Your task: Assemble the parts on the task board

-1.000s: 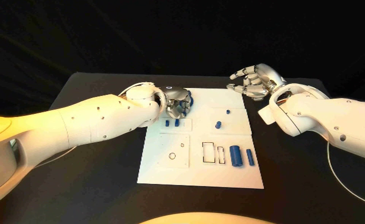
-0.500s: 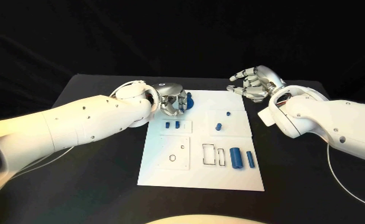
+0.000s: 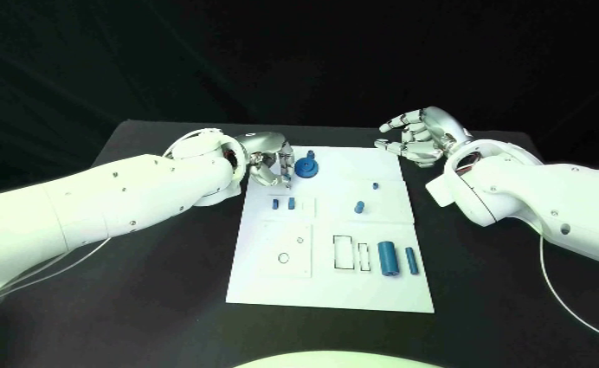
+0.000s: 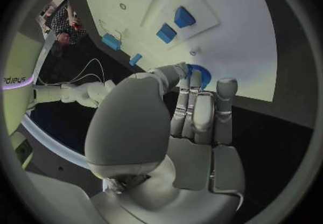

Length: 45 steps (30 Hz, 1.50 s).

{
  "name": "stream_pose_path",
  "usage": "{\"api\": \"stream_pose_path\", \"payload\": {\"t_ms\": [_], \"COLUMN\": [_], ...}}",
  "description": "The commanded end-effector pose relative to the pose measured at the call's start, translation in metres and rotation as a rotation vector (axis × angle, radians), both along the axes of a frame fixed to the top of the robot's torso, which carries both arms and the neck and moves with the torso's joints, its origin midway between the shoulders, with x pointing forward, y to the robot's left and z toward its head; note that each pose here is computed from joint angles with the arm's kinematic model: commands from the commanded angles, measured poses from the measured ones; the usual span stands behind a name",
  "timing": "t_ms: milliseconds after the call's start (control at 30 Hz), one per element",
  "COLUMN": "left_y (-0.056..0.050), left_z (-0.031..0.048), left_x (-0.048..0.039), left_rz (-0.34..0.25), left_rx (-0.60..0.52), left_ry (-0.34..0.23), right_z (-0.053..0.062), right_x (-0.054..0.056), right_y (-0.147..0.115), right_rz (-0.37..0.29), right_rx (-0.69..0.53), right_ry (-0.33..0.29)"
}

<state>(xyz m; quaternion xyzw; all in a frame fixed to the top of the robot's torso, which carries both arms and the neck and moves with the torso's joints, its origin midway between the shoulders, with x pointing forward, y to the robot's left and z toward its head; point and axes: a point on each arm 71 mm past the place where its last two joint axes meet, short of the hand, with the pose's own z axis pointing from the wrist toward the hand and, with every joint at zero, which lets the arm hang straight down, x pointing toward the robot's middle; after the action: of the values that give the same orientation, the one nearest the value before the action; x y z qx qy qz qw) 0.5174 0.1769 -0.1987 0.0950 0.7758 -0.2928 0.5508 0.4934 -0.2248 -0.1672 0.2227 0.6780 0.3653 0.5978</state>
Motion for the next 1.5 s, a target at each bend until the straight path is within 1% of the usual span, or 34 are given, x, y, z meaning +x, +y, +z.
{"api": "stream_pose_path", "payload": {"t_ms": [33,500,767,1500], "left_y": [0.001,-0.001,-0.004,-0.006], "left_z": [-0.0034,-0.0115,-0.016,-0.0216], "left_x": [-0.0004,0.0021,0.0014,0.0015], "left_rz": [-0.005,-0.011,-0.019,-0.021], "left_rx": [0.012,0.036,0.039,0.06], "left_ry": [0.039,0.065,0.079,0.103], "right_z": [0.0,0.001,0.001,0.001], "right_x": [-0.001,-0.001,-0.001,-0.001], "right_y": [0.001,0.002,0.002,0.002], "right_rz": [0.014,0.015,0.014,0.013], "right_rx": [-0.004,-0.003,-0.003,-0.004], "right_ry": [-0.009,-0.01,-0.01,-0.011]}}
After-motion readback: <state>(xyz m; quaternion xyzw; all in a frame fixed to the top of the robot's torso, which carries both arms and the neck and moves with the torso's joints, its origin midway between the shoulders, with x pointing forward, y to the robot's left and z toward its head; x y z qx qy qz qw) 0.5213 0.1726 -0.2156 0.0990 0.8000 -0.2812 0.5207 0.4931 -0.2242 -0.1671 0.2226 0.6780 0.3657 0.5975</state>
